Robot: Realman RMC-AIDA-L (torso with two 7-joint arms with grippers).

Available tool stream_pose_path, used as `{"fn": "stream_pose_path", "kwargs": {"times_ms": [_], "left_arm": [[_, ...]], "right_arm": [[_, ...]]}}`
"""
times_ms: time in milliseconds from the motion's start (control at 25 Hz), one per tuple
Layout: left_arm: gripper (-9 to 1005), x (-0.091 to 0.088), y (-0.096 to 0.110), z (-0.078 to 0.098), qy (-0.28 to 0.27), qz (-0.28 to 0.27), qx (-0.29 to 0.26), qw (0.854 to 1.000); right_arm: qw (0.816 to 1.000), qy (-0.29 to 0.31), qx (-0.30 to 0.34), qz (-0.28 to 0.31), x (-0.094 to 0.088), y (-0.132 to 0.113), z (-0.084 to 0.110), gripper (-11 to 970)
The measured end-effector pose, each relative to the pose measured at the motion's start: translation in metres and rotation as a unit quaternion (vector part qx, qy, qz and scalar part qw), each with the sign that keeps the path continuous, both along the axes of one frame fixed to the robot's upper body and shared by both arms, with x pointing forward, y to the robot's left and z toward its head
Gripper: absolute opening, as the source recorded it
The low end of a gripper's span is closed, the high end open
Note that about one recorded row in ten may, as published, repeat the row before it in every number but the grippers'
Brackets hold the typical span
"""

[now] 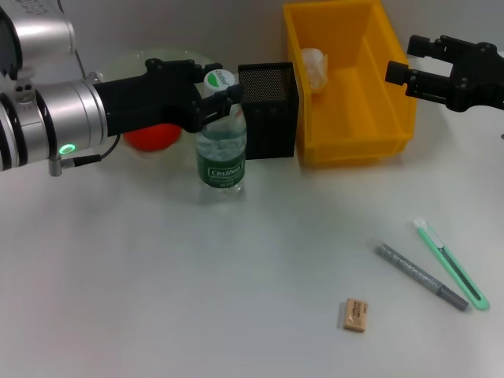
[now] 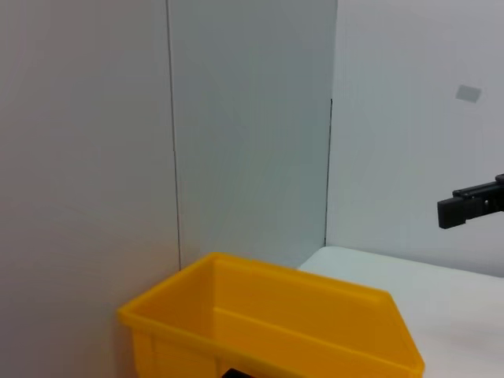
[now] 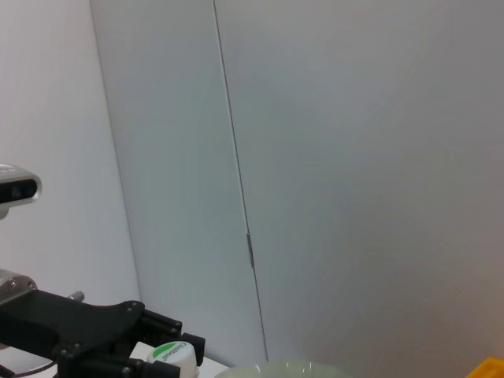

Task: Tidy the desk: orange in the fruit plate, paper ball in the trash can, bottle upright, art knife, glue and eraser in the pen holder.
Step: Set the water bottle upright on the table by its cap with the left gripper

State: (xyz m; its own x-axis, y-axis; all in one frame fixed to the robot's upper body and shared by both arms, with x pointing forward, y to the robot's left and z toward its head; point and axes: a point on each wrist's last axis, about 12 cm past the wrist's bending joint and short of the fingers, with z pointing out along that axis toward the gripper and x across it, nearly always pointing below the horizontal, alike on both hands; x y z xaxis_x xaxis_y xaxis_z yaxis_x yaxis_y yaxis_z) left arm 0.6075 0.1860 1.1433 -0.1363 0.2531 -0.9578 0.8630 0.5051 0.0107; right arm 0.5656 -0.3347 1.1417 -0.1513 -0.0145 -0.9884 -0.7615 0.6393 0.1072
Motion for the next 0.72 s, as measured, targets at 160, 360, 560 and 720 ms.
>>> {"fn": "stream_pose_path", "kwargs": {"times_ms": [160, 360, 560, 720], "left_arm": [[430, -0.002, 0.004, 0.003, -0.006, 0.001, -0.001, 1.000], [430, -0.004, 0.007, 0.006, -0.013, 0.001, -0.003, 1.000], [430, -0.007, 0.012, 0.006, -0.010, 0.000, -0.003, 1.000], [430, -0.008, 0.016, 0.005, -0.008, 0.001, -0.001, 1.000]], "right_arm": [[1.000, 0.000, 0.000, 0.000, 0.000, 0.000, 0.000, 704], [1.000, 0.000, 0.000, 0.000, 0.000, 0.000, 0.000, 704], [1.000, 0.000, 0.001, 0.000, 0.000, 0.000, 0.000, 704], [1.000, 0.001, 0.001, 0.001, 0.000, 0.001, 0.000, 704]]}}
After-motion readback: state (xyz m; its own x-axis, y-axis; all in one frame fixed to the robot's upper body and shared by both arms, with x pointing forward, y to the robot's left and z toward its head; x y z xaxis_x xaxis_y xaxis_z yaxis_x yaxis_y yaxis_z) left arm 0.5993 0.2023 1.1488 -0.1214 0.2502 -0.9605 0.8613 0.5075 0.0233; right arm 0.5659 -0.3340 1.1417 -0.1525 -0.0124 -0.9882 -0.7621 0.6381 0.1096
